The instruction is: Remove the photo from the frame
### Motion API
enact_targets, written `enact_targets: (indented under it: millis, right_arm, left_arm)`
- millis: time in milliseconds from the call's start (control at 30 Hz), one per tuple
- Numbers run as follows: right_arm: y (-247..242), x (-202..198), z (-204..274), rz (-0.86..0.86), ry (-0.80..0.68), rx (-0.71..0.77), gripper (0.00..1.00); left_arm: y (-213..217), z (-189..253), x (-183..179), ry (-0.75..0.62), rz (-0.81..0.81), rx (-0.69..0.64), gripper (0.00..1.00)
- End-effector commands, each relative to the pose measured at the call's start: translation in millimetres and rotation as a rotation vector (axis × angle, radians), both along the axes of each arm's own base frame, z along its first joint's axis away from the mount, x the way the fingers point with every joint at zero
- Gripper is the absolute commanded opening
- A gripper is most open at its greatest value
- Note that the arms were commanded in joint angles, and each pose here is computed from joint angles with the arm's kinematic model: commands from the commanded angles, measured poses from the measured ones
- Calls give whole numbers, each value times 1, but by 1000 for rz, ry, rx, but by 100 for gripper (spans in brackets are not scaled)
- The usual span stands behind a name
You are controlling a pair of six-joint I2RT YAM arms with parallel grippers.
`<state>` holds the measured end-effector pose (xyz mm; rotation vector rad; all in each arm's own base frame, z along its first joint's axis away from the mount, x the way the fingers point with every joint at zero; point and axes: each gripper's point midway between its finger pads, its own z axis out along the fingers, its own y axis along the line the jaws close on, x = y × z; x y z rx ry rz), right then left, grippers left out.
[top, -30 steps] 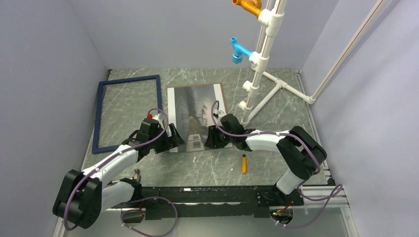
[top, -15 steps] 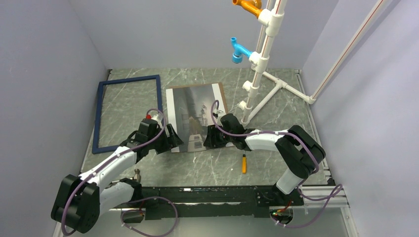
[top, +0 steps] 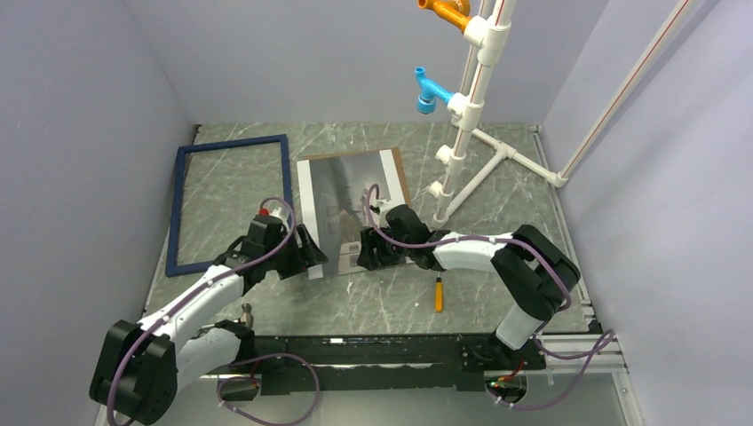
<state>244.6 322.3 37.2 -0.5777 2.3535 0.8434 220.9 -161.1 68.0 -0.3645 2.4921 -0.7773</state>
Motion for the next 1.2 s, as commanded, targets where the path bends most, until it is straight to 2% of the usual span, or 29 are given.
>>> enact_targets:
  millis: [0, 100, 300, 400, 633, 967, 1167]
  right_arm:
    - [-3, -2, -10, 5, 12, -41, 67]
    - [-1, -4, -13, 9, 28, -31, 67]
    - [-1, -6, -15, 7, 37, -27, 67]
    - [-2, -6, -15, 8, 37, -29, 67]
    - [0, -7, -20, 11, 53, -21, 67]
    - [0, -9, -25, 16, 67, -24, 66]
    - [2, -9, -24, 22, 69, -20, 66]
  left_arm:
    - [-6, 28, 11, -66, 6, -35, 79]
    - [-5, 30, 11, -70, 7, -30, 82]
    - [3, 13, 12, -40, 16, 39, 99]
    - [2, 2, 14, -19, -6, 61, 99]
    - [-11, -15, 17, 5, -33, 4, 100]
    - [-21, -4, 19, -21, -53, -55, 99]
    - [-17, -5, 21, -5, -38, -31, 100]
